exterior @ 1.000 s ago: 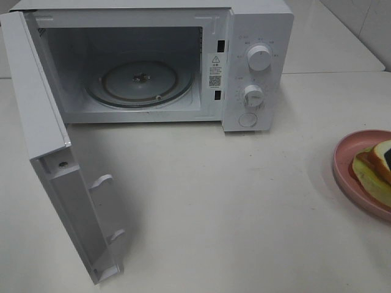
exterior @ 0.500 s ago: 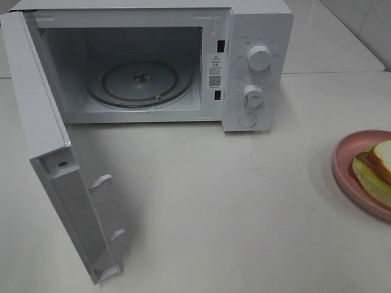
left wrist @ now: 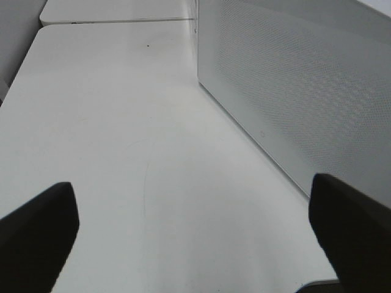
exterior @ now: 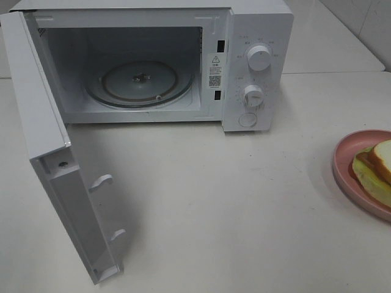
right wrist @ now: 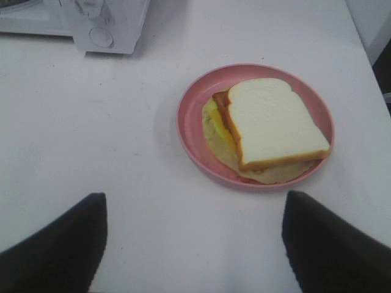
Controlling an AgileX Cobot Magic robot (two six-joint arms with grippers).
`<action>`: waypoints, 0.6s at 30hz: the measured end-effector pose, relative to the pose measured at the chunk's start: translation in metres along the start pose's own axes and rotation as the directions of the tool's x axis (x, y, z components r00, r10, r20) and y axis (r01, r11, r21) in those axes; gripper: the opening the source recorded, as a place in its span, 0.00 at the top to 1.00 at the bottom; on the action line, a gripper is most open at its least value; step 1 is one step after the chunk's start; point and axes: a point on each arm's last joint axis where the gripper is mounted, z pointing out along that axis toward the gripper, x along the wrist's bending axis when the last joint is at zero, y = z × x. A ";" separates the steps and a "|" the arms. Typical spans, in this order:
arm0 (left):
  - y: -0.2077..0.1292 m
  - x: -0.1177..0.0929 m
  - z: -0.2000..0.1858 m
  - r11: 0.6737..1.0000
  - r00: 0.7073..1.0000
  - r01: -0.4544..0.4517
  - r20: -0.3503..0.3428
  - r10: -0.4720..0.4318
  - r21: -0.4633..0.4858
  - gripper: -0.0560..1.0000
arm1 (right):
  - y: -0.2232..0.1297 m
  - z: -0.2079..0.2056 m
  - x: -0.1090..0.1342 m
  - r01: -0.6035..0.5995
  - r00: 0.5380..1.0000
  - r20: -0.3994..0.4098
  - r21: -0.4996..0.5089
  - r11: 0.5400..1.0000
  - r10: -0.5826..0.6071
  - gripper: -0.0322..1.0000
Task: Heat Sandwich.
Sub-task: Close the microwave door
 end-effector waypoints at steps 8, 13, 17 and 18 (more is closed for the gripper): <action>0.000 0.000 0.000 1.000 1.000 0.000 0.000 0.000 0.000 0.04 | -0.008 -0.010 0.000 -0.039 0.998 0.054 -0.076 0.996 0.043 0.23; 0.000 0.000 0.000 1.000 1.000 0.000 0.000 0.000 0.000 0.04 | -0.008 -0.010 0.000 -0.039 0.998 0.055 -0.077 0.996 0.044 0.23; 0.000 0.000 0.000 1.000 1.000 0.000 0.000 0.000 0.000 0.04 | -0.008 -0.010 0.000 -0.039 0.998 0.055 -0.077 0.996 0.044 0.23; 0.000 0.000 0.000 1.000 1.000 0.000 0.000 0.000 0.000 0.04 | -0.008 -0.010 0.000 -0.039 0.998 0.055 -0.077 0.996 0.044 0.23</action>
